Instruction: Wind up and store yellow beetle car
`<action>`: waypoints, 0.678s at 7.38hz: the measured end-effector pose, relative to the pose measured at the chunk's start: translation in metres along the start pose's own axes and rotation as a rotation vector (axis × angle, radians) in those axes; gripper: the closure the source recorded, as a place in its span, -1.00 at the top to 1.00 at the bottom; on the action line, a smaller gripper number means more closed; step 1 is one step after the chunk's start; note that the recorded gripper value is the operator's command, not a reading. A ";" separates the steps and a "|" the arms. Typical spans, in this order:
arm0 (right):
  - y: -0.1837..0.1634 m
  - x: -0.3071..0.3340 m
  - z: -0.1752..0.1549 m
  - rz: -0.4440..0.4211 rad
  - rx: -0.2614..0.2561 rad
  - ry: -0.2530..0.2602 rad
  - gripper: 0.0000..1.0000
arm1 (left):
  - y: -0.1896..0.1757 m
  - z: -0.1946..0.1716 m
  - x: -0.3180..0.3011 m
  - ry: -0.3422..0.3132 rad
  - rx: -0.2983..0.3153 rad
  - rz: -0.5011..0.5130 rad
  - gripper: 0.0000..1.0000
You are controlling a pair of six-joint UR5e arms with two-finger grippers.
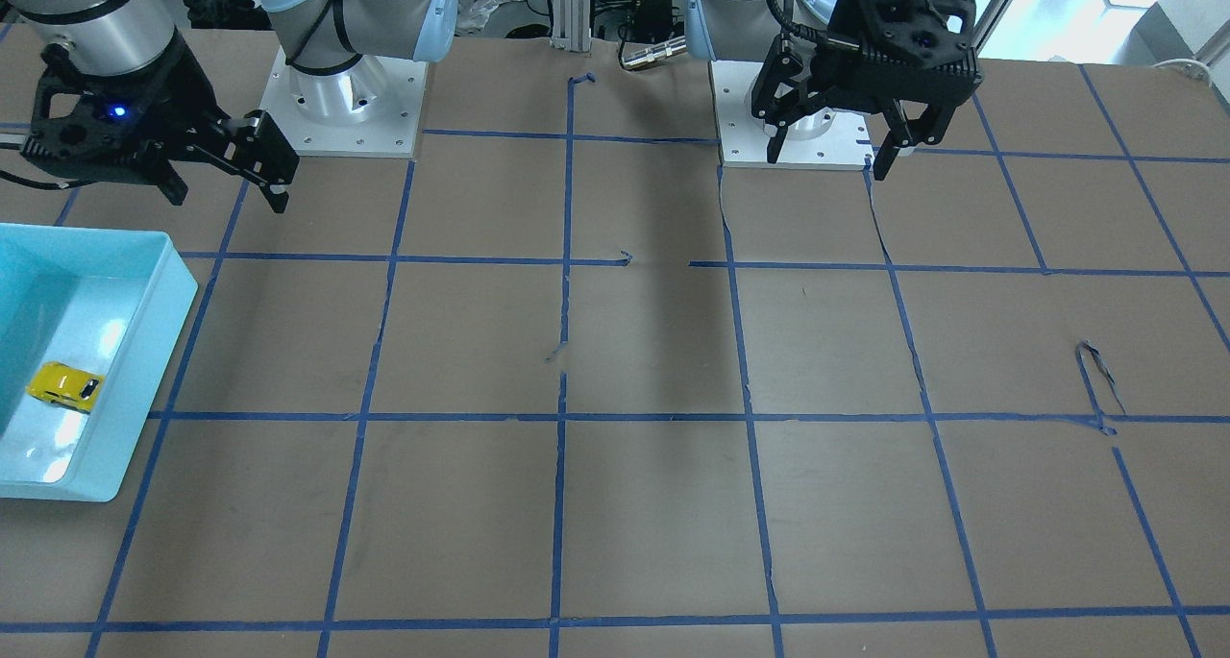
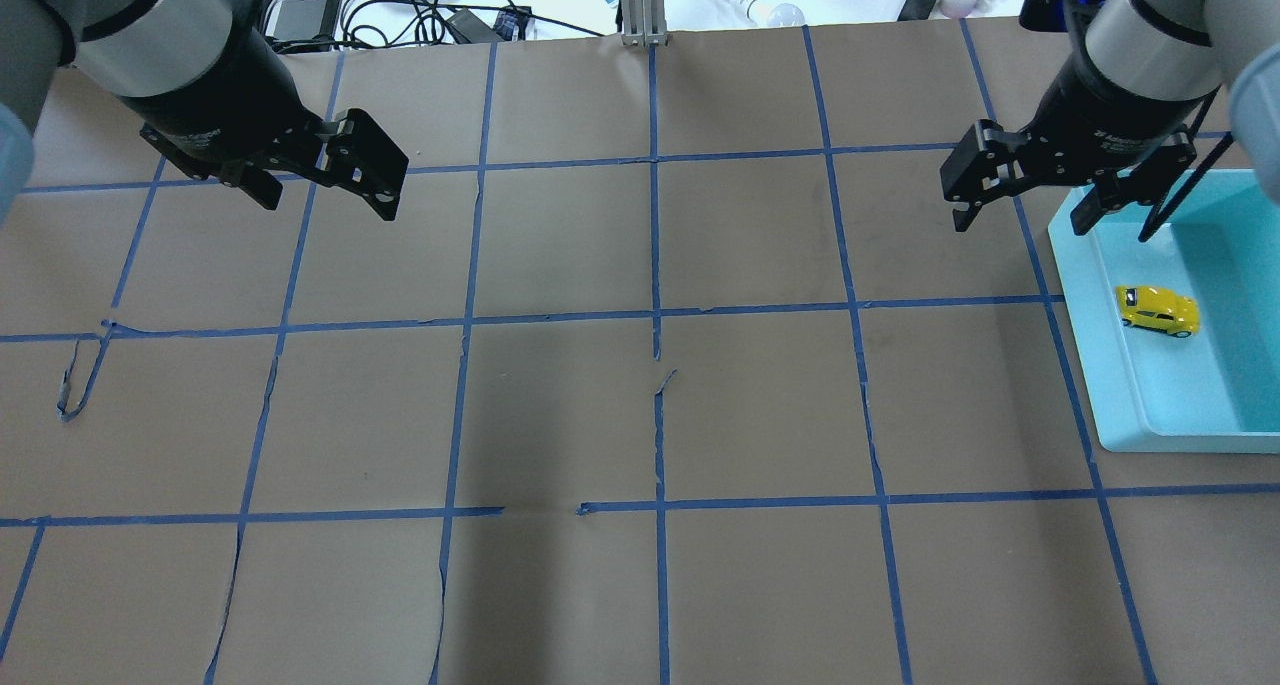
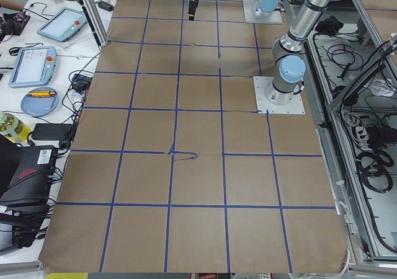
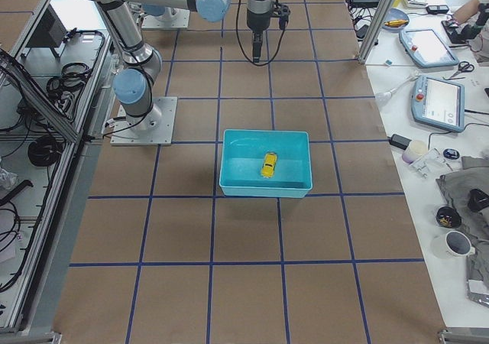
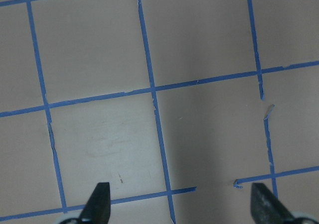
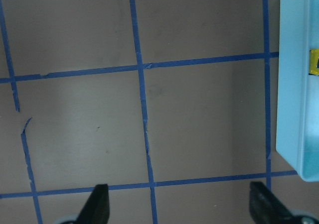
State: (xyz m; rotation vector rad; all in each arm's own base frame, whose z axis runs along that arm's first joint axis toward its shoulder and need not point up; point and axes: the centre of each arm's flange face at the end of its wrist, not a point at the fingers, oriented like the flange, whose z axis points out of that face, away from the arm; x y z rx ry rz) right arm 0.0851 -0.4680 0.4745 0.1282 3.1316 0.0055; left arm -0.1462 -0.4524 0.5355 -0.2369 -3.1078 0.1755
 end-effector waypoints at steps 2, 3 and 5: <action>0.005 -0.019 0.001 -0.010 -0.008 -0.003 1.00 | 0.000 0.000 0.000 0.000 0.001 0.000 1.00; 0.007 -0.028 0.002 -0.019 -0.011 -0.003 1.00 | 0.000 0.000 0.000 0.000 0.001 0.000 1.00; 0.011 -0.039 0.004 -0.030 -0.015 0.002 1.00 | 0.000 0.000 0.000 0.000 0.002 0.000 1.00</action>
